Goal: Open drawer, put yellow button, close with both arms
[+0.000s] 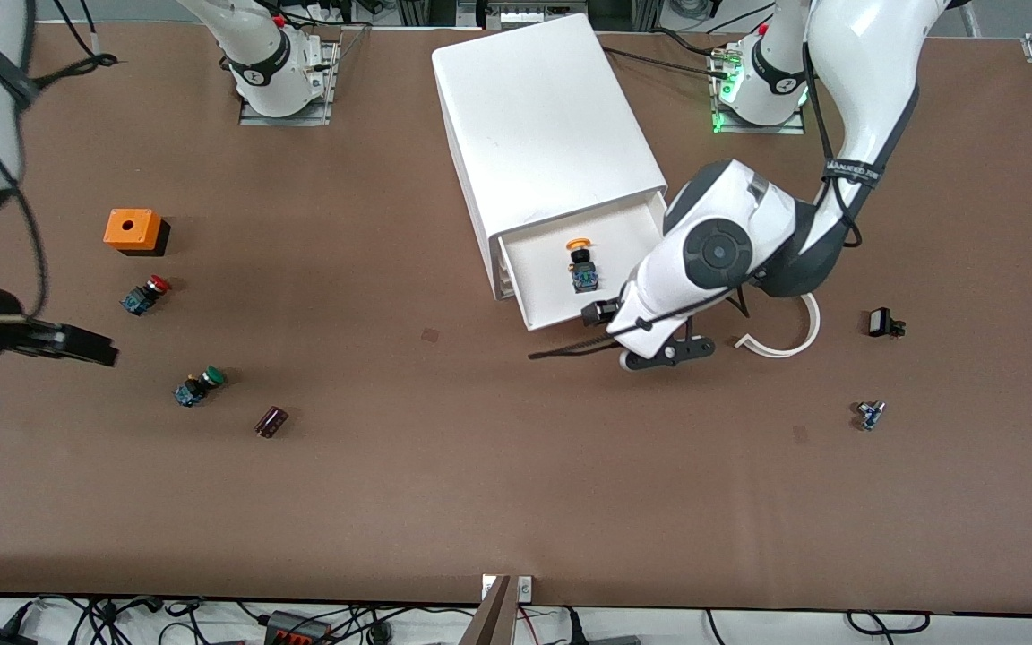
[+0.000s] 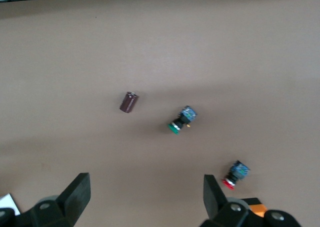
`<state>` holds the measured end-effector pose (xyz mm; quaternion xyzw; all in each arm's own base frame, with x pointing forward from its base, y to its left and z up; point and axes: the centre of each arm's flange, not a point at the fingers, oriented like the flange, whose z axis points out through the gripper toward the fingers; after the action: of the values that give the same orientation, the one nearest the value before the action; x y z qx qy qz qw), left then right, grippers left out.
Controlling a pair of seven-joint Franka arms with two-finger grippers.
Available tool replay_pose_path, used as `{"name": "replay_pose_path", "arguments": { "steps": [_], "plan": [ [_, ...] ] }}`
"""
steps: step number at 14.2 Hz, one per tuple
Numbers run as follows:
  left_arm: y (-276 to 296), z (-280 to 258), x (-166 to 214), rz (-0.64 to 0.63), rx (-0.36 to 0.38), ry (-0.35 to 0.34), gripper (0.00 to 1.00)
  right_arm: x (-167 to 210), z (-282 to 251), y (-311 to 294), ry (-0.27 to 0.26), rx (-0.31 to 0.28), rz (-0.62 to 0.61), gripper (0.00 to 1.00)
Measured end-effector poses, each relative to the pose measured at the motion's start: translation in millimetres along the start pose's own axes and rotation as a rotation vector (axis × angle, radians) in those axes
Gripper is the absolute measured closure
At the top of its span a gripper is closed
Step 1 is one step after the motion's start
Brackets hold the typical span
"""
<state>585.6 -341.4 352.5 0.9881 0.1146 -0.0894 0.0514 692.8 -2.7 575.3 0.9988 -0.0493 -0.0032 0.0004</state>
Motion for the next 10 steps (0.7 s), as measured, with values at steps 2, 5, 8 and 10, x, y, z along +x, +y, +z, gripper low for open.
{"name": "replay_pose_path", "arguments": {
  "steps": [2, 5, 8, 10],
  "plan": [
    [9.4, 3.3, -25.1, 0.008, 0.015, -0.011, 0.00, -13.0, -16.7, 22.2, 0.006, 0.001, -0.022, 0.00],
    [16.7, 12.0, -55.3, 0.038, 0.042, -0.029, 0.00, -37.1, -30.8, 32.2, -0.001, 0.002, -0.023, 0.00],
    [22.9, 21.8, -74.7, 0.067, 0.058, -0.048, 0.00, -56.0, -36.6, 35.3, 0.003, 0.003, -0.025, 0.00],
    [26.2, 27.4, -84.7, 0.083, 0.066, -0.060, 0.00, -63.9, -37.8, 35.7, -0.006, 0.003, -0.037, 0.00]
  ]
}}
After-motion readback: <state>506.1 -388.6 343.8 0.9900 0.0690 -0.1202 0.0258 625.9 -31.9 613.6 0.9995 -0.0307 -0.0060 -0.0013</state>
